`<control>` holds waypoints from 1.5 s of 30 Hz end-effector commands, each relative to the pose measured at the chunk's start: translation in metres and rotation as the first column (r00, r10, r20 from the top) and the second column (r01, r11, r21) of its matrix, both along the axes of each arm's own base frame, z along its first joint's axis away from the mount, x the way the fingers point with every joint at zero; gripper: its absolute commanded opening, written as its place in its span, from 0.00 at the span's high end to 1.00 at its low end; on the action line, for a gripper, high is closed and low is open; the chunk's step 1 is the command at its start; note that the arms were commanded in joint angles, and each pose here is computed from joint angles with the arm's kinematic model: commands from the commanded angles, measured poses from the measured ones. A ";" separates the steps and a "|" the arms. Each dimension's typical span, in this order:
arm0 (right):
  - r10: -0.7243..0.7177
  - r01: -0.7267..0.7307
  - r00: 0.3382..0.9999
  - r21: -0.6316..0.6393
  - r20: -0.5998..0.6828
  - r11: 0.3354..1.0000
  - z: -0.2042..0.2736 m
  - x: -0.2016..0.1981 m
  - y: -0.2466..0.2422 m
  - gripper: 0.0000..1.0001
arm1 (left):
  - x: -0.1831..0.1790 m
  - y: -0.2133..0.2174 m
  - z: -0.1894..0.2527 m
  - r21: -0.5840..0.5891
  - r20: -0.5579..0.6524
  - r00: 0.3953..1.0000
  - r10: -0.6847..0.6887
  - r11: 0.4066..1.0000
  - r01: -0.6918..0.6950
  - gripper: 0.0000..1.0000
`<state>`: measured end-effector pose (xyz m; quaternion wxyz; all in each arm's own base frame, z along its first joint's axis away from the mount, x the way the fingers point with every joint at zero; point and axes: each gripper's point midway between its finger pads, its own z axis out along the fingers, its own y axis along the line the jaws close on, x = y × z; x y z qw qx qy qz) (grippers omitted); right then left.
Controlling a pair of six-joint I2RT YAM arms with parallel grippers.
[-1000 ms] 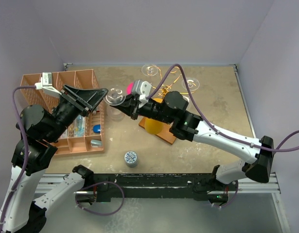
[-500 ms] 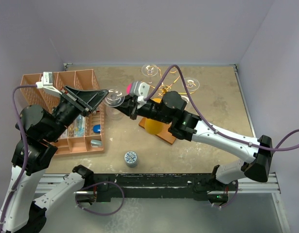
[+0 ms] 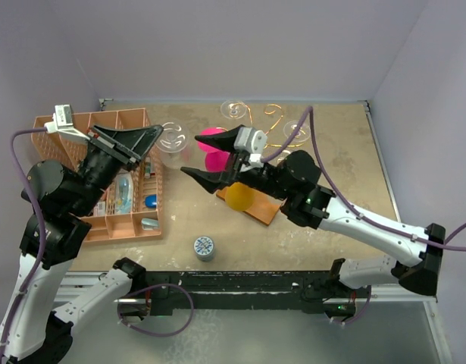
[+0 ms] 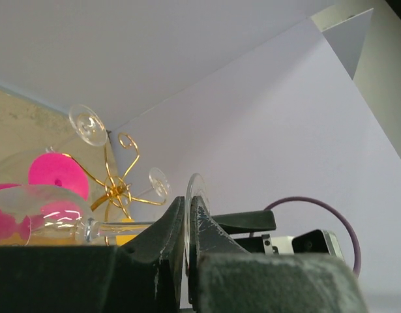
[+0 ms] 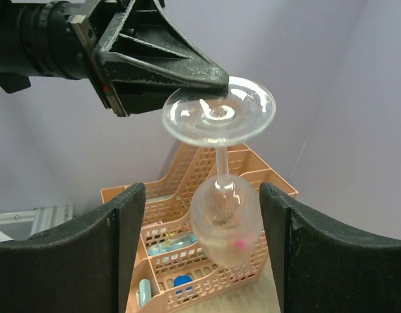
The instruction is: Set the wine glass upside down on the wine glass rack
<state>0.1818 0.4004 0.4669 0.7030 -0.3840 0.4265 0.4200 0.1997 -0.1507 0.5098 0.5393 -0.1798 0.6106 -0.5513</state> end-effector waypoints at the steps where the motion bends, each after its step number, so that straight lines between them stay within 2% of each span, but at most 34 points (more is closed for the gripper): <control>1: -0.068 0.063 0.997 0.113 0.038 0.992 0.028 -0.004 -0.030 0.27 | 0.001 0.019 0.045 -0.061 0.149 0.983 0.105 0.993 -0.096 1.00; 5: -0.087 0.082 0.996 0.131 0.027 0.988 0.029 -0.008 -0.048 0.25 | 0.020 0.020 0.045 -0.054 0.149 0.976 0.157 0.987 -0.151 1.00; 14: -0.075 0.072 0.997 0.206 0.009 0.976 0.044 -0.031 -0.091 0.24 | 0.073 -0.004 0.080 -0.054 0.246 0.952 0.183 0.983 -0.175 1.00; 20: -0.070 0.069 0.998 0.254 -0.005 0.965 0.053 -0.043 -0.118 0.24 | 0.134 -0.027 0.085 0.012 0.232 0.948 0.217 0.974 -0.226 1.00; 27: -0.077 0.081 0.997 0.268 -0.026 0.960 0.056 -0.050 -0.137 0.24 | 0.183 -0.068 0.080 -0.011 0.226 0.964 0.138 0.990 -0.139 1.00; 31: -0.070 0.074 0.997 0.280 -0.026 0.957 0.058 -0.055 -0.145 0.24 | 0.207 -0.097 0.076 -0.034 0.218 0.975 0.048 0.999 -0.042 1.00; 36: -0.058 0.065 0.998 0.294 -0.033 0.954 0.058 -0.060 -0.152 0.23 | 0.214 -0.135 0.071 -0.093 0.241 0.961 -0.133 0.983 0.159 1.00; 45: -0.052 0.067 0.997 0.311 -0.056 0.948 0.057 -0.061 -0.157 0.24 | 0.231 -0.156 0.042 -0.200 0.154 0.964 -0.219 0.948 0.247 1.00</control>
